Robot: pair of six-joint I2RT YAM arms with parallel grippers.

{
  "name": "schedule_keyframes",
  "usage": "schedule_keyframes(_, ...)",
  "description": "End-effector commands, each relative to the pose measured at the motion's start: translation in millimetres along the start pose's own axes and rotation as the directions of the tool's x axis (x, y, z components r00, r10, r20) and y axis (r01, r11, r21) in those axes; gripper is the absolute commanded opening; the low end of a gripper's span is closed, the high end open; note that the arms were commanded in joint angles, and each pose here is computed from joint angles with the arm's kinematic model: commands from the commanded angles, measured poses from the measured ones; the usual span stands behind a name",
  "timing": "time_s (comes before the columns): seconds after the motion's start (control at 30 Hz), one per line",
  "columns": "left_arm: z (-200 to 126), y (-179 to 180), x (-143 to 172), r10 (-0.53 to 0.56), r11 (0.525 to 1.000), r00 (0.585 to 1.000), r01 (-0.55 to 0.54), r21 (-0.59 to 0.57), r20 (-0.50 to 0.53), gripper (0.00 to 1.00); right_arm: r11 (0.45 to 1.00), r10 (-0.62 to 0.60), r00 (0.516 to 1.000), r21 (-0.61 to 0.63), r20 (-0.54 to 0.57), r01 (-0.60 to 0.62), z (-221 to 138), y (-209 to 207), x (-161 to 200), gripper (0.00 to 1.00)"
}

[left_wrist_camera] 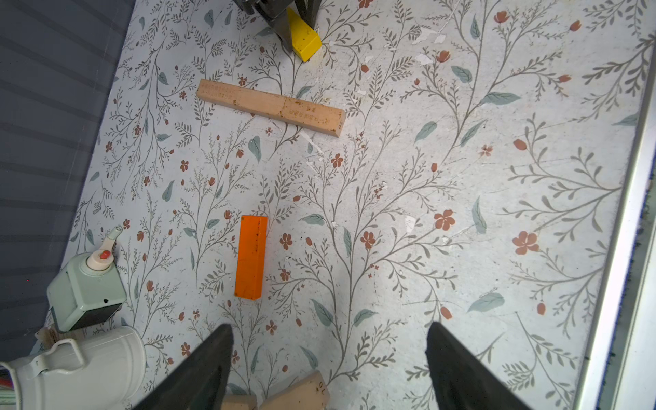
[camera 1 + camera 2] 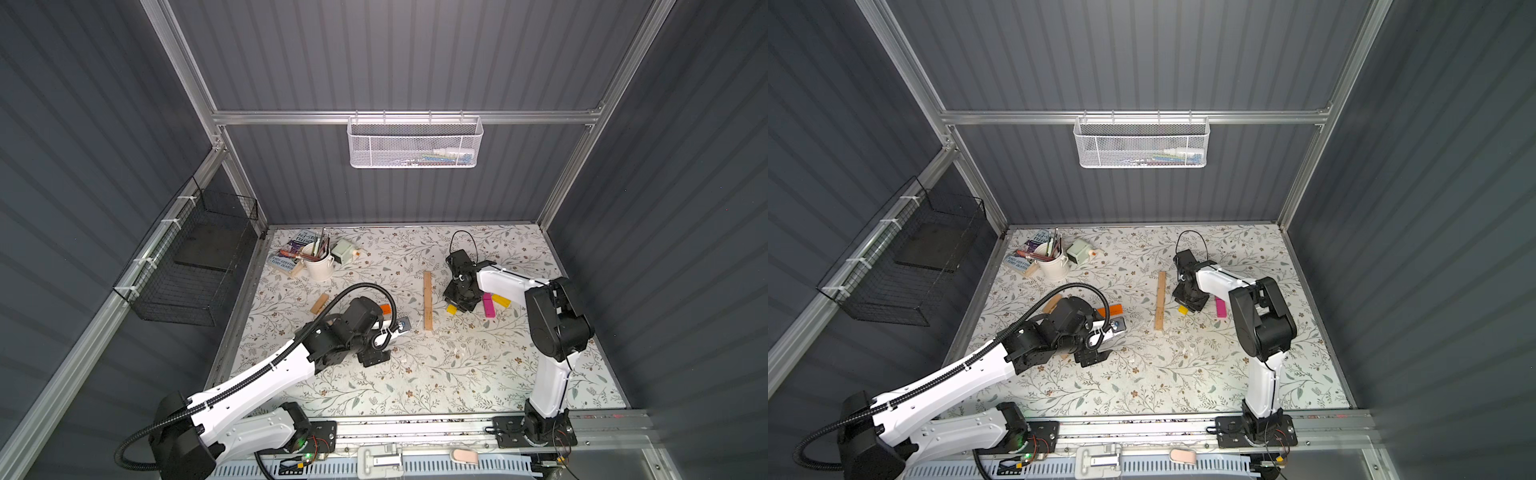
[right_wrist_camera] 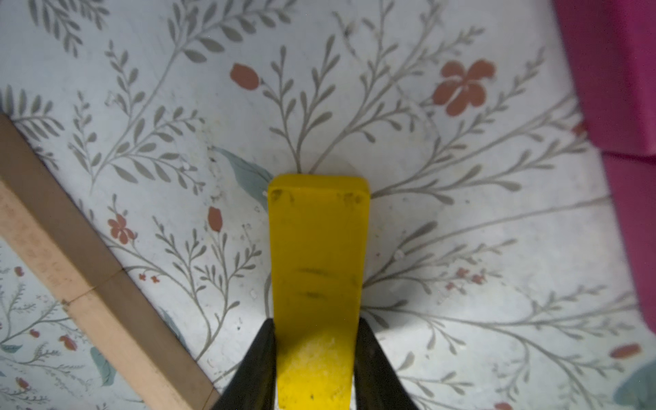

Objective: Assemble the letter k with building blocks
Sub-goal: Assemble the building block at the center of the board.

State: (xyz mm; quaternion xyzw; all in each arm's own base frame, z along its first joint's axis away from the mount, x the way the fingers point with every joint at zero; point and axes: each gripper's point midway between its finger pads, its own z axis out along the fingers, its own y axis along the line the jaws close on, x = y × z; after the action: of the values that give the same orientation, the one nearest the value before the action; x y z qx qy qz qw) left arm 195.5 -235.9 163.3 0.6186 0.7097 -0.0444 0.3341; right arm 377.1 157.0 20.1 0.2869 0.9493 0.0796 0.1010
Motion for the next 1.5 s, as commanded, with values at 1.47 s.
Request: schedule_keyframes(1.47, -0.9, 1.7, 4.7, -0.012, 1.000, 1.000, 0.012, -0.011, -0.012, 0.95, 0.963, 0.169, 0.976, -0.189, -0.138, -0.193, 21.5, 42.7, -4.4, 0.39)
